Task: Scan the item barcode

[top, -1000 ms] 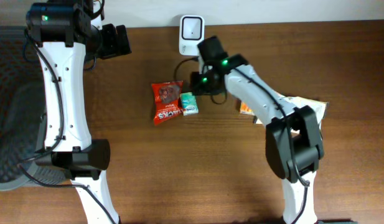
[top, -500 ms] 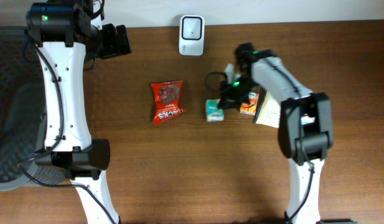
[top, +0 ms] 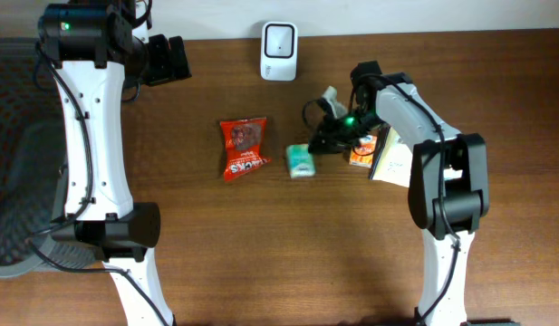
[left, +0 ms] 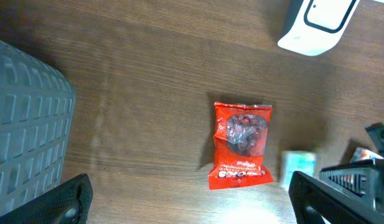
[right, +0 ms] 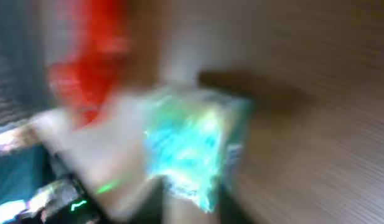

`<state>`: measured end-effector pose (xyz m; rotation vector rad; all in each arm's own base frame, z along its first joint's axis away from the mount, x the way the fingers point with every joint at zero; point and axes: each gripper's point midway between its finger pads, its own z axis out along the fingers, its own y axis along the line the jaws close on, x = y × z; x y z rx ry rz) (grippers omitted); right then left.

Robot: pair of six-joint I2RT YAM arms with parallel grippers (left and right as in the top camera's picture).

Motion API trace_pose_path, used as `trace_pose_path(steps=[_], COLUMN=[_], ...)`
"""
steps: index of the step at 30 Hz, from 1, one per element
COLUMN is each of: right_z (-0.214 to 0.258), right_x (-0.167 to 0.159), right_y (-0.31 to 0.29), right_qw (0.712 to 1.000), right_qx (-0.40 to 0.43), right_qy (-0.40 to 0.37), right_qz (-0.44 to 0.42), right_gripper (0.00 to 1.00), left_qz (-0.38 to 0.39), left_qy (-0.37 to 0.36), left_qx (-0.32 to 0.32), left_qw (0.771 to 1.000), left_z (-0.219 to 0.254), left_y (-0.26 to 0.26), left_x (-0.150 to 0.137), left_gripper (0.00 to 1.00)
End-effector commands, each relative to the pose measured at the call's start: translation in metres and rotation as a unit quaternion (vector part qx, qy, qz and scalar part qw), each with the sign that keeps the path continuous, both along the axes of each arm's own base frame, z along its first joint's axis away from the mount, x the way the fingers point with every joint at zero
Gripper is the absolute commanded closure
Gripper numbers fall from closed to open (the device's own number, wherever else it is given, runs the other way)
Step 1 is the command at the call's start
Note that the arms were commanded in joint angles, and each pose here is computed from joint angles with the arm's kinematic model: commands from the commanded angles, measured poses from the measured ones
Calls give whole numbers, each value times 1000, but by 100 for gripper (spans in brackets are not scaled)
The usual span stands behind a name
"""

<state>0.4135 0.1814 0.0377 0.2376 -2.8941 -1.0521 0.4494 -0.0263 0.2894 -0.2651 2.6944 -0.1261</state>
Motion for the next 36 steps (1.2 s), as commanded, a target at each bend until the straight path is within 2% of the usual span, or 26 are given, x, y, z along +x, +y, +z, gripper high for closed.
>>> trace_pose_path(steps=[1, 3, 6, 8, 9, 11, 13, 14, 16, 19, 20, 21, 22, 23, 24, 26, 28, 30, 31, 32, 33, 35, 36], right_z=[-34, -16, 55, 71, 70, 51, 29, 14, -12, -38, -43, -44, -44, -44, -44, -26, 21, 44, 60, 80, 91, 78, 59], right_x=[3, 5, 27, 25, 22, 16, 7, 3, -4, -11, -13, -13, -13, -14, -15, -16, -7, 1, 3, 4, 7, 16, 14], right_y=[-49, -49, -21, 10, 18, 26, 39, 38, 48, 31, 29, 28, 29, 29, 32, 52, 90, 97, 99, 98, 94, 77, 71], right_qw=[983, 982, 972, 972, 971, 954, 948, 938, 933, 917, 916, 915, 915, 916, 920, 946, 989, 998, 997, 990, 984, 984, 990], right_qx=[-177, -185, -216, -206, -208, -278, -302, -331, -343, -382, -385, -386, -386, -385, -376, -314, -133, -40, 38, 123, 166, 169, 134], right_qy=[13, 12, -93, -116, -117, -106, -95, -91, -101, -107, -106, -106, -106, -105, -99, -79, -56, -48, -45, -43, -42, -35, -30], right_qz=[-52, -45, -13, 2, 2, -33, -39, -58, -45, -47, -46, -46, -46, -45, -44, -14, 28, 32, 46, 61, 58, 38, 34], right_gripper=[21, 20, 20, 20, 21, 35, 42, 49, 49, 52, 56, 67, 89, 96, 96, 96, 96, 96, 96, 96, 96, 96, 95], left_qz=[-3, -3, -3, -3, -3, -3, -3, -3, -3, -3, -3, -3, -3, -3, -3, -3, -3, -3, -3, -3, -3, -3, -3], left_qy=[0, 0, -1, 0, 0, 0, 0, 0, -1, -1, -1, 0, 0, 0, -1, 0, -1, -1, -1, -1, -1, 0, 0], left_qx=[0, 0, 0, 0, 0, 0, 0, 0, 0, 0, 0, 0, 0, 0, 0, 0, 0, 0, 0, 0, 0, 0, 0], left_qw=[1000, 1000, 1000, 1000, 1000, 1000, 1000, 1000, 1000, 1000, 1000, 1000, 1000, 1000, 1000, 1000, 1000, 1000, 1000, 1000, 1000, 1000, 1000], left_z=[0, 0, 0, 0, 0, 0, 0, 0, 0, 0, 0, 0, 0, 0, 0, 0, 0, 0, 0, 0, 0, 0, 0], left_y=[1, 1, 1, 1, 1, 1, 1, 1, 1, 1, 1, 1, 1, 1, 1, 1, 1, 1, 1, 1, 1, 1, 1], left_x=[0, 0, 0, 0, 0, 0, 0, 0, 0, 0, 0, 0, 0, 0, 0, 0, 0, 0, 0, 0, 0, 0, 0], left_gripper=[1, 1, 1, 1, 1, 1, 1, 1, 1, 1, 1, 1, 1, 1, 1, 1, 1, 1, 1, 1, 1, 1, 1])
